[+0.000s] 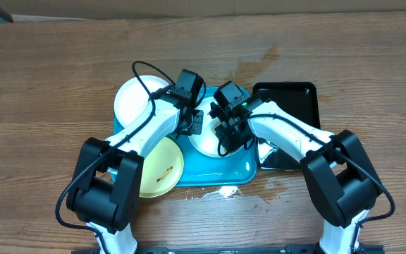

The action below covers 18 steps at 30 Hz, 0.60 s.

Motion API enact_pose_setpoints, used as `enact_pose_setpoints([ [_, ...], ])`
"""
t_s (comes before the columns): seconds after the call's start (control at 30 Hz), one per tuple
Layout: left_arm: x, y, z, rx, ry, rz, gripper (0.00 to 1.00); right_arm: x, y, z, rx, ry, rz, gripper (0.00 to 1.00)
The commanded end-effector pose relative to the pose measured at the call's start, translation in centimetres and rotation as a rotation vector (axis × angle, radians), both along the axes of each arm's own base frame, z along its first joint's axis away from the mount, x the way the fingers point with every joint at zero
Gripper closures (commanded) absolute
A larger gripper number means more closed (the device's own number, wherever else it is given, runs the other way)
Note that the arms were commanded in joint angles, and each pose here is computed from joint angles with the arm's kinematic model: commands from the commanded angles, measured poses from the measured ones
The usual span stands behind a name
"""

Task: Clean dirty plates on tray and stack at the side
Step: 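Scrub the white plate's sauce stain with the sponge in the right gripper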

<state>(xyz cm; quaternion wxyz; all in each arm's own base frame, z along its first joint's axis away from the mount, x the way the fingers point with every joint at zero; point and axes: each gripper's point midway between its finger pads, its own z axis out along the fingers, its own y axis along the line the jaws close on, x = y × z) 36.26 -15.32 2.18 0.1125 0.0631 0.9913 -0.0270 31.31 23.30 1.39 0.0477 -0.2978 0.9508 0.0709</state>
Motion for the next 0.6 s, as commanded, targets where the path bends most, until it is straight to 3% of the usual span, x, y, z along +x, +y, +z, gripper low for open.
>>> enact_pose_setpoints([
  [0.0,-0.8,0.2,-0.8,0.011,0.009,-0.032,0.96,-0.3,-0.3,-1.1,-0.02,0.017,-0.007,0.96],
  [0.57,-0.7,0.2,-1.6,0.012,0.012,-0.034,0.96,0.4,-0.3,-2.1,-0.027,-0.011,-0.032,0.96],
])
